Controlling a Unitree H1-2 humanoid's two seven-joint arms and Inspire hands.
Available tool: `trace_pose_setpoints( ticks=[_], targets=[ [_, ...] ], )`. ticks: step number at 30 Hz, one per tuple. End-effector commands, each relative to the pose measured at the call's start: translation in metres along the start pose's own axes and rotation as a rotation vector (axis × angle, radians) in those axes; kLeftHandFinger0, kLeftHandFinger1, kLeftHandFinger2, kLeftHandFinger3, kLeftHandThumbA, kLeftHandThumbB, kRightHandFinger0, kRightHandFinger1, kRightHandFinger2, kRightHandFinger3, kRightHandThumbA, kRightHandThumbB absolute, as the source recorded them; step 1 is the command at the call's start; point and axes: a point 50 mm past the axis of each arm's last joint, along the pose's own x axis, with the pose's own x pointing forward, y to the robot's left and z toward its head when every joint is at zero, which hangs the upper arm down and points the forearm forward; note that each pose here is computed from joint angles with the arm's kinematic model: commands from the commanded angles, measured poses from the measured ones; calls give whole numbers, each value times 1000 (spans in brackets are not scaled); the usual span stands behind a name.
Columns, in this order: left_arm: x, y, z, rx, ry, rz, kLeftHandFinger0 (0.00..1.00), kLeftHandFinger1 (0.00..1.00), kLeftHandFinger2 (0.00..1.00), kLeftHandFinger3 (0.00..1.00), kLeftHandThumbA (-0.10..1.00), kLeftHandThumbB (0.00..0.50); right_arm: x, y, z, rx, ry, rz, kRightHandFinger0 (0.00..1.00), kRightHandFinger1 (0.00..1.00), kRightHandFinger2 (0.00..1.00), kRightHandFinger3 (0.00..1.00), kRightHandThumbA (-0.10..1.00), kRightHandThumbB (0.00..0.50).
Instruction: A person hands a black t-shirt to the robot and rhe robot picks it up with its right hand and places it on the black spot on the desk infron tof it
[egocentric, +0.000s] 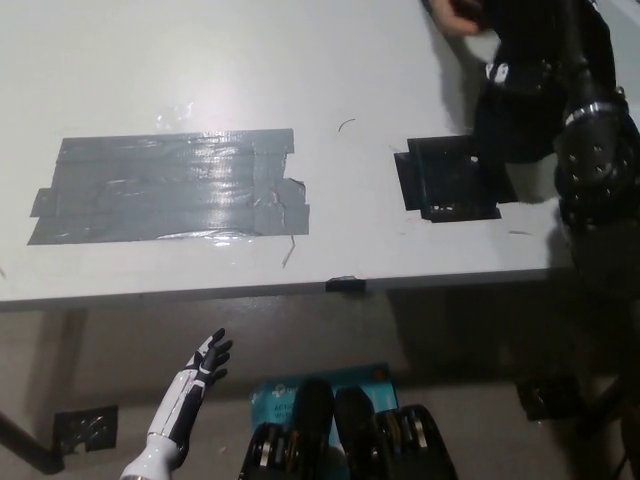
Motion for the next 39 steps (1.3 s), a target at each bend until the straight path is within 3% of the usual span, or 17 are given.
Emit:
trace_pose_setpoints(
  ticks=[1,2,3,4,6,8,10,14,17,18,19,24,27,32,34,35,39],
  targets=[
    [6,2,14,23,-74,-10,1000,1000,1000,1000,1000,500,28,-18,32,-54,-130,-233,309,453,618,659,89,302],
    [6,2,15,25,-76,-14,1000,1000,1000,1000,1000,500,30,-17,27,-87,-144,-272,12,43,325,463,-92,241],
    [7,3,15,27,-77,-15,1000,1000,1000,1000,1000,500,30,-17,24,-89,-153,-276,2,62,401,487,-98,234],
    [8,5,17,33,-79,-17,1000,1000,1000,1000,1000,500,27,-16,16,-87,-162,-273,19,264,745,759,-100,192],
    [9,5,18,33,-81,-18,1000,1000,1000,1000,1000,500,25,-15,12,-112,-139,-255,27,356,832,823,-100,185],
    [9,5,18,33,-80,-20,1000,1000,1000,1000,1000,500,23,-15,8,-102,-128,-243,4,363,832,819,-100,179],
    [8,5,18,31,-80,-21,1000,1000,1000,1000,1000,500,20,-17,4,-93,-116,-231,0,405,915,877,-100,164],
    [8,6,17,34,-81,-22,1000,1000,1000,1000,1000,500,17,-26,4,-87,-145,-244,26,486,934,924,-100,146],
    [9,7,18,34,-81,-21,1000,1000,1000,1000,1000,500,15,-42,14,-101,-228,-309,49,522,970,922,-100,164],
    [10,7,18,30,-80,-20,1000,1000,1000,1000,1000,500,15,-45,17,-101,-242,-318,45,532,925,1000,-100,140],
    [10,7,18,30,-79,-20,1000,1000,1000,1000,1000,500,14,-50,21,-98,-260,-327,66,563,926,1000,-100,156],
    [10,7,15,30,-70,-24,1000,1000,1000,1000,1000,500,8,-70,50,-150,-404,-320,72,581,903,1000,-100,192],
    [10,7,14,40,-74,-29,1000,1000,1000,1000,1000,500,7,-64,63,-220,-483,-287,5,540,931,1000,-100,199],
    [8,6,12,39,-62,-33,1000,1000,1000,1000,1000,500,0,-33,69,-368,-581,-136,0,438,935,887,-100,210],
    [8,6,12,30,-60,-35,990,1000,1000,1000,1000,500,-4,-18,63,-346,-621,-47,0,425,913,870,-100,178],
    [8,5,12,27,-61,-34,985,1000,1000,1000,1000,500,-8,-7,59,-361,-604,36,0,421,871,778,-100,181],
    [10,3,14,35,-62,-32,953,1000,1000,1000,1000,500,-17,22,43,-387,-553,189,0,456,908,793,-100,165]
  ],
)
